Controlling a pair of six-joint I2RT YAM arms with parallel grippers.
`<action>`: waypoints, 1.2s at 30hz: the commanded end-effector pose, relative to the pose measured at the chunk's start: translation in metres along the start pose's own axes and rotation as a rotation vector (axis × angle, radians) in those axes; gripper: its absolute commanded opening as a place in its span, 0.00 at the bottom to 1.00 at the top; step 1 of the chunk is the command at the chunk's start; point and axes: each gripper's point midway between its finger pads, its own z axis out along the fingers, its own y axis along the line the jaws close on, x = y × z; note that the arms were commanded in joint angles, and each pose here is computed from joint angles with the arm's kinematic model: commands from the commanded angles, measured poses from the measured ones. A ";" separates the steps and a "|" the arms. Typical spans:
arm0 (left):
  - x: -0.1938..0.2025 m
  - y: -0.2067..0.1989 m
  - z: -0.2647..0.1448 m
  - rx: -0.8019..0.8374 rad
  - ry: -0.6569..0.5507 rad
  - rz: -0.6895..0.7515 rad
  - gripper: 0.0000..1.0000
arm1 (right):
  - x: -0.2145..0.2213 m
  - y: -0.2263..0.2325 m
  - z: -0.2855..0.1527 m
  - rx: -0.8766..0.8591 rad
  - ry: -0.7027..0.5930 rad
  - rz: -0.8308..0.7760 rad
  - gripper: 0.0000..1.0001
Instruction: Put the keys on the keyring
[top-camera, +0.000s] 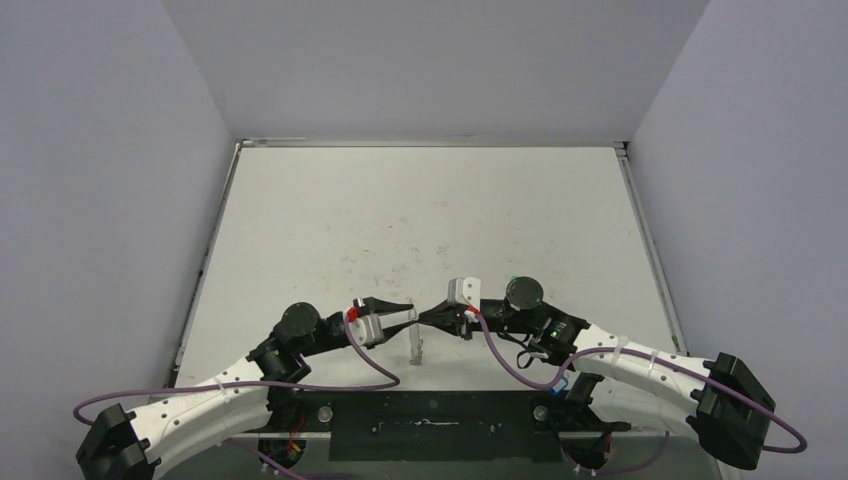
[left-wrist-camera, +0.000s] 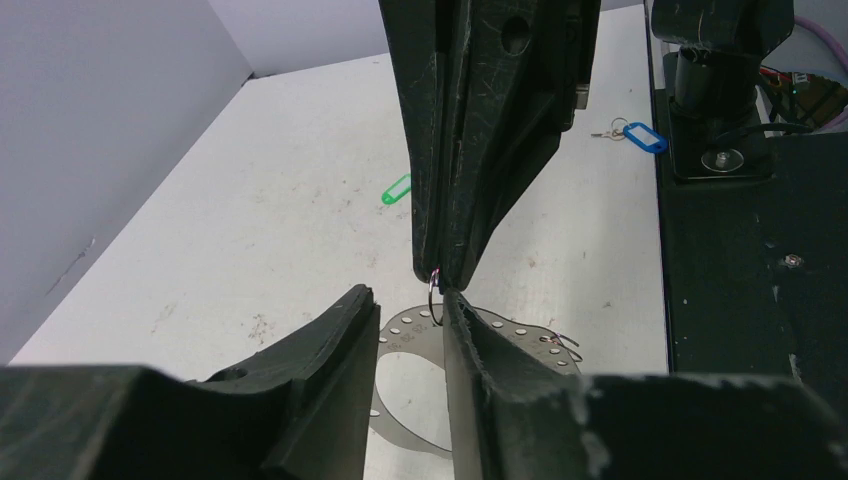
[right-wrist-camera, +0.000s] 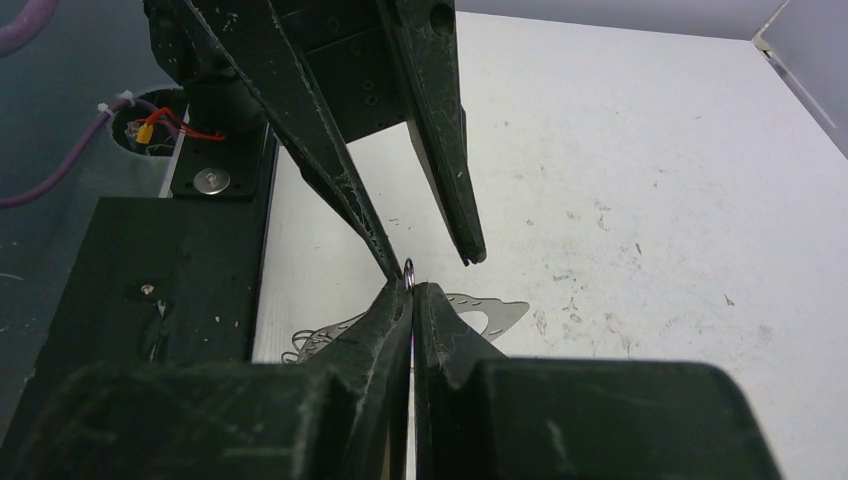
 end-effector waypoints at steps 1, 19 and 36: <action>-0.025 0.001 0.006 0.013 -0.092 0.009 0.26 | -0.029 -0.002 0.001 -0.003 -0.100 -0.048 0.00; -0.021 0.004 0.007 0.041 0.011 0.026 0.00 | -0.024 -0.010 -0.005 0.056 -0.063 -0.059 0.10; -0.024 0.011 -0.006 0.139 0.340 0.035 0.00 | -0.027 -0.016 -0.009 0.078 -0.048 -0.102 0.48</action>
